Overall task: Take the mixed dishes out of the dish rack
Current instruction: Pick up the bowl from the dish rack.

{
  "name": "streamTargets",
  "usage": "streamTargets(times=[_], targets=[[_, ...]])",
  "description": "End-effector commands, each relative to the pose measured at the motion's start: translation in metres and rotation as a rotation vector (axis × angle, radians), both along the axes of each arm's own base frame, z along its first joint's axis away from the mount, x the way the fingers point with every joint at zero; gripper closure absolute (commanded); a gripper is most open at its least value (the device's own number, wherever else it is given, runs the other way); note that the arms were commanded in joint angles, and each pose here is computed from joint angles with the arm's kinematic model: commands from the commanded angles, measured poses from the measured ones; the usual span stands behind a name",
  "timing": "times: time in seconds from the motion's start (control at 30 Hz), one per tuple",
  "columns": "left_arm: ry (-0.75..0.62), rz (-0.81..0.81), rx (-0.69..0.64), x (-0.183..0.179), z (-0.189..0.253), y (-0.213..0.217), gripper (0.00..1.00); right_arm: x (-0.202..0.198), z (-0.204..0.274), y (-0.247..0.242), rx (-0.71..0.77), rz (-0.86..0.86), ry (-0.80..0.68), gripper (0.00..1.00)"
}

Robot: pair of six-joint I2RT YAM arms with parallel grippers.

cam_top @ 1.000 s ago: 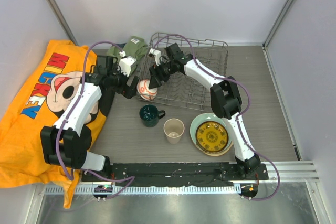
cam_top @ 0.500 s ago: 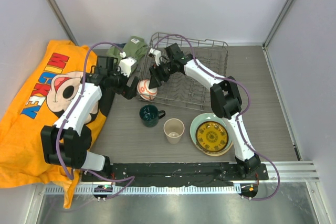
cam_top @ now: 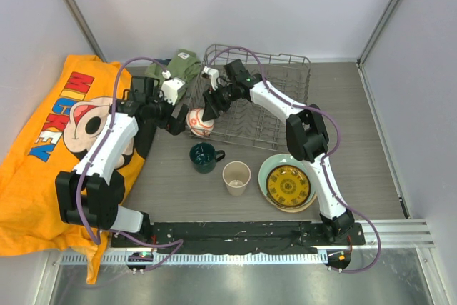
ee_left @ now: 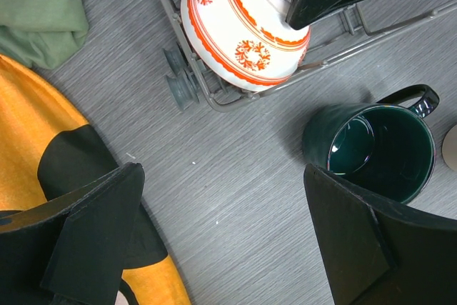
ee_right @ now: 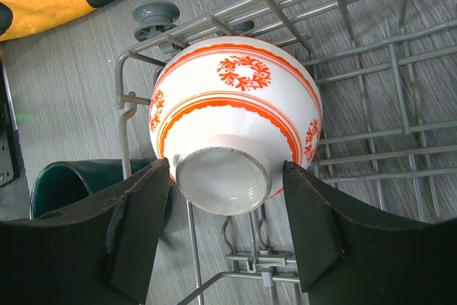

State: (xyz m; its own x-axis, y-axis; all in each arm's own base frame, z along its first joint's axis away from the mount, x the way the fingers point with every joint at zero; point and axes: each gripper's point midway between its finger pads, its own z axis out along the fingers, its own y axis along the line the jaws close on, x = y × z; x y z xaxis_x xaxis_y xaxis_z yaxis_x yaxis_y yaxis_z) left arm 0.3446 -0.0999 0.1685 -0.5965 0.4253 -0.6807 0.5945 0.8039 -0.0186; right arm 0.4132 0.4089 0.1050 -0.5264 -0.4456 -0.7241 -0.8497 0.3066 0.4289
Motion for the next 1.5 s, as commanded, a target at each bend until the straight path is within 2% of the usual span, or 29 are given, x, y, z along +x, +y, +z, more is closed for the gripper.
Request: streamTargets(times=[0.0,0.3,1.3,1.47], targets=[[-0.029,-0.017,-0.014,0.004,0.005,-0.001,0.0,-0.007,0.019,0.008,0.035,0.028,-0.026,0.32],[-0.03,-0.017,-0.015,0.004,0.006,-0.001,0.0,-0.011,0.015,0.008,0.027,0.034,-0.02,0.36],[-0.023,-0.017,-0.02,0.001,0.002,0.001,0.0,-0.016,0.007,0.015,0.015,0.042,-0.016,0.32],[-0.024,-0.015,-0.018,0.001,0.001,0.002,0.0,-0.016,0.007,0.015,0.014,0.042,-0.015,0.37]])
